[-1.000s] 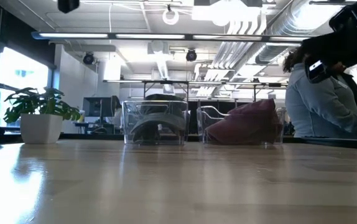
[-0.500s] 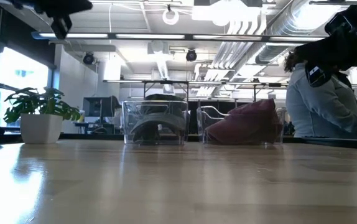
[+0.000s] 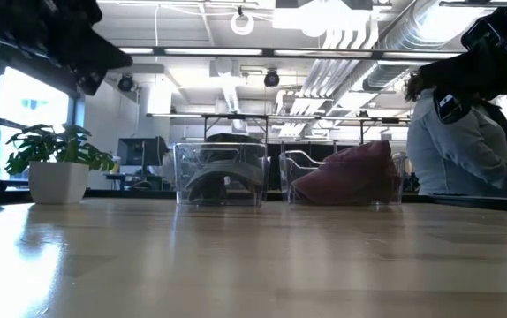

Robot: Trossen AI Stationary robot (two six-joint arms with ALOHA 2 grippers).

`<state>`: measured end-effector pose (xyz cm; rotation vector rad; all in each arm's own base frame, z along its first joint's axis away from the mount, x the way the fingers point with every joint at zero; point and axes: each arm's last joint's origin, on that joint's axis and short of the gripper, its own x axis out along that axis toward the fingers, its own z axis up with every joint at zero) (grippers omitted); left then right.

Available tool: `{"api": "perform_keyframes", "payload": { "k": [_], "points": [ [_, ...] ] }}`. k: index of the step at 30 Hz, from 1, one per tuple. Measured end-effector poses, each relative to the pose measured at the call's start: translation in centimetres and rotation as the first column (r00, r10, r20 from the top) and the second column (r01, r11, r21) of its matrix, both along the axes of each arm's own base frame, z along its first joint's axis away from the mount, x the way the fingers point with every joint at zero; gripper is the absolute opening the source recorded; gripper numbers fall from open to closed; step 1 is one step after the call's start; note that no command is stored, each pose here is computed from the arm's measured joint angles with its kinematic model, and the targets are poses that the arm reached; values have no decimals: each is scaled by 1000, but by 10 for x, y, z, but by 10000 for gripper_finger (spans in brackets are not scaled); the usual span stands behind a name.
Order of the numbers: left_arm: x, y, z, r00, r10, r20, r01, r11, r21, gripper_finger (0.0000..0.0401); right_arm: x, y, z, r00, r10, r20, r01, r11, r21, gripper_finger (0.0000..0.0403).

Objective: Pick & Place hat
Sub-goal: Return to Home Position

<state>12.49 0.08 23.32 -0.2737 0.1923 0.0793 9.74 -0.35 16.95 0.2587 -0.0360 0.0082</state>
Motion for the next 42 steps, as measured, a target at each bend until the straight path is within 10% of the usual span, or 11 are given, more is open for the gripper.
{"api": "perform_keyframes", "payload": {
  "k": [5, 15, 42],
  "points": [
    [-4, 2, -15, 997, 74, -39, -72, 997, 32, 1, 0, 0, 0, 1000, 0, 0, 0, 1000, 0, 1],
    [-25, 3, -50, 955, 65, 290, -97, 991, 97, 1, 0, 0, 0, 1000, 0, -1, 0, 1000, 0, 1],
    [-28, -12, -65, 956, -219, 197, 167, 954, 247, 1, 0, 0, 0, 1000, 1, -1, -1, 1000, 0, 1]
  ]
}}
